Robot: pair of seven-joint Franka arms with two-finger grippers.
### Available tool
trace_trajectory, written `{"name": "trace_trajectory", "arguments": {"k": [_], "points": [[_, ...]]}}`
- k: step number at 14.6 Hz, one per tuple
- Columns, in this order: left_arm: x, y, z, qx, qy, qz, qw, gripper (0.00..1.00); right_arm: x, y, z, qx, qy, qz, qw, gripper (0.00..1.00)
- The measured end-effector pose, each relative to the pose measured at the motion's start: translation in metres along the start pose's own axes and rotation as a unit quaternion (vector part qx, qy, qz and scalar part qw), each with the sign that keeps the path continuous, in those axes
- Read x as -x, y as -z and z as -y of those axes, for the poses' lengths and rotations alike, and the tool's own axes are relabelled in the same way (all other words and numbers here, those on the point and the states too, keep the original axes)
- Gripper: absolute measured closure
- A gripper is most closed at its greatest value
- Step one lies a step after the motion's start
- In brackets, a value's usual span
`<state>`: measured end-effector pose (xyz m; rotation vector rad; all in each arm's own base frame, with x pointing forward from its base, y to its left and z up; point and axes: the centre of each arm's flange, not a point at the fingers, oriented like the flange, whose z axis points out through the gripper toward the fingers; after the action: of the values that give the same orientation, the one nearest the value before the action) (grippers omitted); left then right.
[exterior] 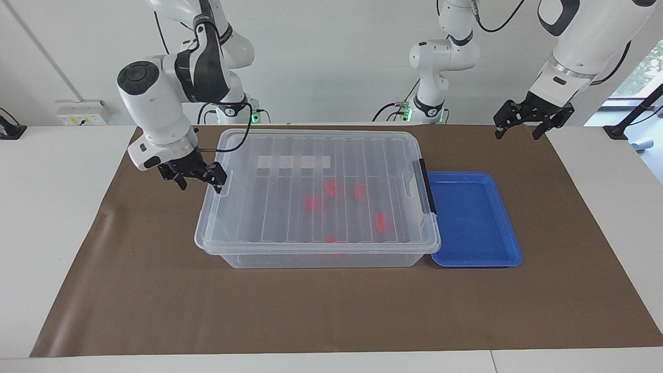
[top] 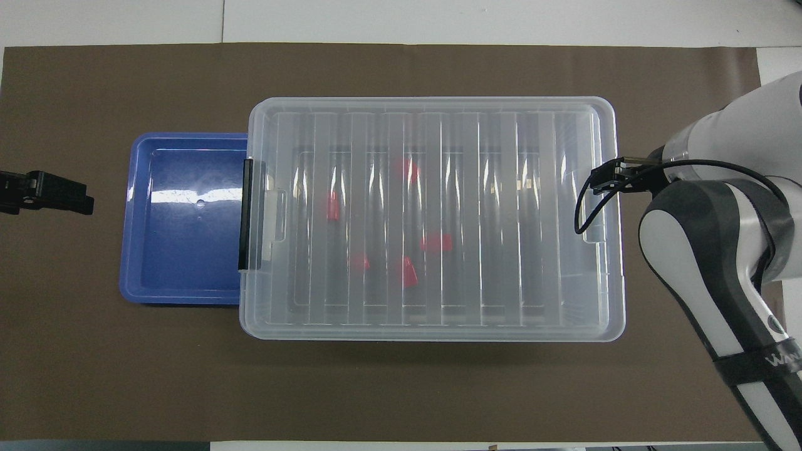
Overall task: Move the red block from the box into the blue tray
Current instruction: 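Grasp the clear lid edge farthest from the tray with the right gripper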
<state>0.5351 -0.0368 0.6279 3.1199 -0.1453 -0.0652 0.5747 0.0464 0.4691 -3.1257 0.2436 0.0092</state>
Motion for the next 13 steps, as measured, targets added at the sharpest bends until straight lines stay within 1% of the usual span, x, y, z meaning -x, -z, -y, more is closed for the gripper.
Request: {"name": "trace_trajectory", "arguments": {"k": [3, 8, 13], "points": [[0.000, 0.000, 0.000, 0.000, 0.000, 0.000, 1.000, 0.00, 0.003, -0.011, -0.001, 0.000, 0.000, 0.000, 1.000, 0.00], [0.000, 0.000, 0.000, 0.000, 0.000, 0.000, 1.000, 0.00, 0.004, -0.010, -0.003, 0.000, -0.002, 0.000, 1.000, 0.00], [0.000, 0.000, 0.000, 0.000, 0.000, 0.000, 1.000, 0.00, 0.002, -0.015, -0.025, 0.002, 0.005, 0.004, 1.000, 0.00]]}}
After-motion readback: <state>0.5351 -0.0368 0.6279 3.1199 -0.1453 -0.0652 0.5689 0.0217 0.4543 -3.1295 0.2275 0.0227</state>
